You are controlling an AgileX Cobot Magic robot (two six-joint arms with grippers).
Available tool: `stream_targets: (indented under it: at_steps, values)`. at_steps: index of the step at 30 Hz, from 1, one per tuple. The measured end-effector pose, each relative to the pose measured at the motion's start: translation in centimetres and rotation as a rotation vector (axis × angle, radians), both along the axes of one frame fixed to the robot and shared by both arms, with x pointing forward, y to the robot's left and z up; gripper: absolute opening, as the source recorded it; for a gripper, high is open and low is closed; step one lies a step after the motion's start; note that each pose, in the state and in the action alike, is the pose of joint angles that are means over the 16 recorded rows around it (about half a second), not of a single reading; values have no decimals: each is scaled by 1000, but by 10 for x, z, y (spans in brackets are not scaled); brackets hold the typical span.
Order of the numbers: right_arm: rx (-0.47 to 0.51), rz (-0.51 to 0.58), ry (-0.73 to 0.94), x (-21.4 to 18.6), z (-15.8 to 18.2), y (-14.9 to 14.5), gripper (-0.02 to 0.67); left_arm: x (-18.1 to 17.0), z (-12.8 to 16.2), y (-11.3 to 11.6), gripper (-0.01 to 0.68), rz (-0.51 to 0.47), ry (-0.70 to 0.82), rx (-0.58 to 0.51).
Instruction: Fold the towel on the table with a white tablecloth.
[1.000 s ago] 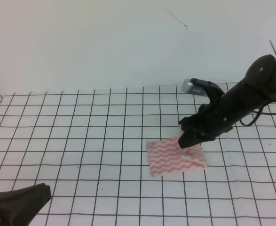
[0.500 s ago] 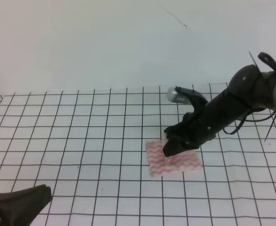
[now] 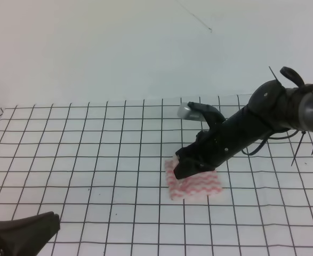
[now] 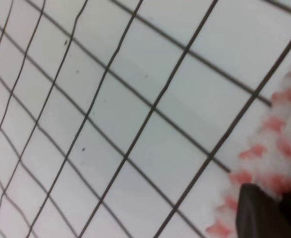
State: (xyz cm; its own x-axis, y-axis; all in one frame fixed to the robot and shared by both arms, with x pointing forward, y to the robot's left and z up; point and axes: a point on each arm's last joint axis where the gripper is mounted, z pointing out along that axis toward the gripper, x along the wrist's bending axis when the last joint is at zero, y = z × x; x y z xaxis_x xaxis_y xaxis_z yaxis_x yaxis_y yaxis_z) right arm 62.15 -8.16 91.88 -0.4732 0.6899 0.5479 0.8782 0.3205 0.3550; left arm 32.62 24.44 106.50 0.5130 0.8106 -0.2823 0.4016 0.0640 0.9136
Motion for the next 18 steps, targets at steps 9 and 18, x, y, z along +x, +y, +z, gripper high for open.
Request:
stream_targets:
  at_steps: [9,18]
  values:
    - [15,8,-31,2,1,1,140,0,0,0,-1,-5,4,2]
    - [59,41,-73,2,4,5,244,0,-1,0,-1,-6,4,6]
